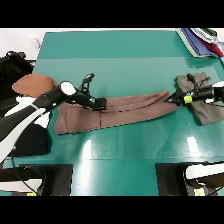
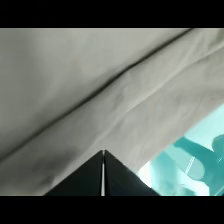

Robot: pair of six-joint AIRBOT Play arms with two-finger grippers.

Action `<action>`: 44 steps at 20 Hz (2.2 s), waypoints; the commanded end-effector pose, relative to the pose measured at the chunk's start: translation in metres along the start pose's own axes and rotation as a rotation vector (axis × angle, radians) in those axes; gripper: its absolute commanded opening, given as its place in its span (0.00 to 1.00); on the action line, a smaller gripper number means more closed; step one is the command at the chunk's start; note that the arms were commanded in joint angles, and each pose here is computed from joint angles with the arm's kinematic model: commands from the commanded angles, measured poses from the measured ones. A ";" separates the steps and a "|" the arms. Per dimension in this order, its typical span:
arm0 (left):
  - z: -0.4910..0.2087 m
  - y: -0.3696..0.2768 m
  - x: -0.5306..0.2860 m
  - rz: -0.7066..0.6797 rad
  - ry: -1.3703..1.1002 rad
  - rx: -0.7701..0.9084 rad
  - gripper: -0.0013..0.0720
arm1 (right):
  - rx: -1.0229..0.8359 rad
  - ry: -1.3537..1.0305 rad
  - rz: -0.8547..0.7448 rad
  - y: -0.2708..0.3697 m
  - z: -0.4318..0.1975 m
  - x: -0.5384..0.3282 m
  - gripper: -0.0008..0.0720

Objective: Fold the shirts.

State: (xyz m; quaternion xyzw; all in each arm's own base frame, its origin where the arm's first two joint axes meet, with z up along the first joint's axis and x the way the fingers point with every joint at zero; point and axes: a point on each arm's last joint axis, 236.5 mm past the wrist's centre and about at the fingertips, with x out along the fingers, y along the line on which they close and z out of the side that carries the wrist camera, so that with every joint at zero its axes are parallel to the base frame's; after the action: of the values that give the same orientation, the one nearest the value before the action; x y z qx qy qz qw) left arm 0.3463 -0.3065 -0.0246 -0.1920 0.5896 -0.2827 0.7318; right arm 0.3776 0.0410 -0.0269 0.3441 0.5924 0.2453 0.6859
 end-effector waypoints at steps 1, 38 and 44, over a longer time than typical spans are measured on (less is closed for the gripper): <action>0.002 -0.012 0.039 -0.019 0.038 0.002 0.05 | -0.154 -0.044 0.001 0.066 0.006 -0.027 0.03; 0.119 0.066 -0.347 0.416 -0.564 0.089 0.05 | -0.825 0.126 0.206 0.394 -0.141 0.204 0.74; 0.117 0.035 -0.323 0.371 -0.526 0.174 0.05 | -0.469 0.092 -0.193 0.172 -0.052 0.132 0.87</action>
State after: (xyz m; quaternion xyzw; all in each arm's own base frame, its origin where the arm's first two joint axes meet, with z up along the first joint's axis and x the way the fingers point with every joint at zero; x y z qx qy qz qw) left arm 0.4228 -0.0613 0.2232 -0.0983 0.3798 -0.1129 0.9129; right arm 0.3578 0.3501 0.0716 0.0945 0.5127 0.4198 0.7429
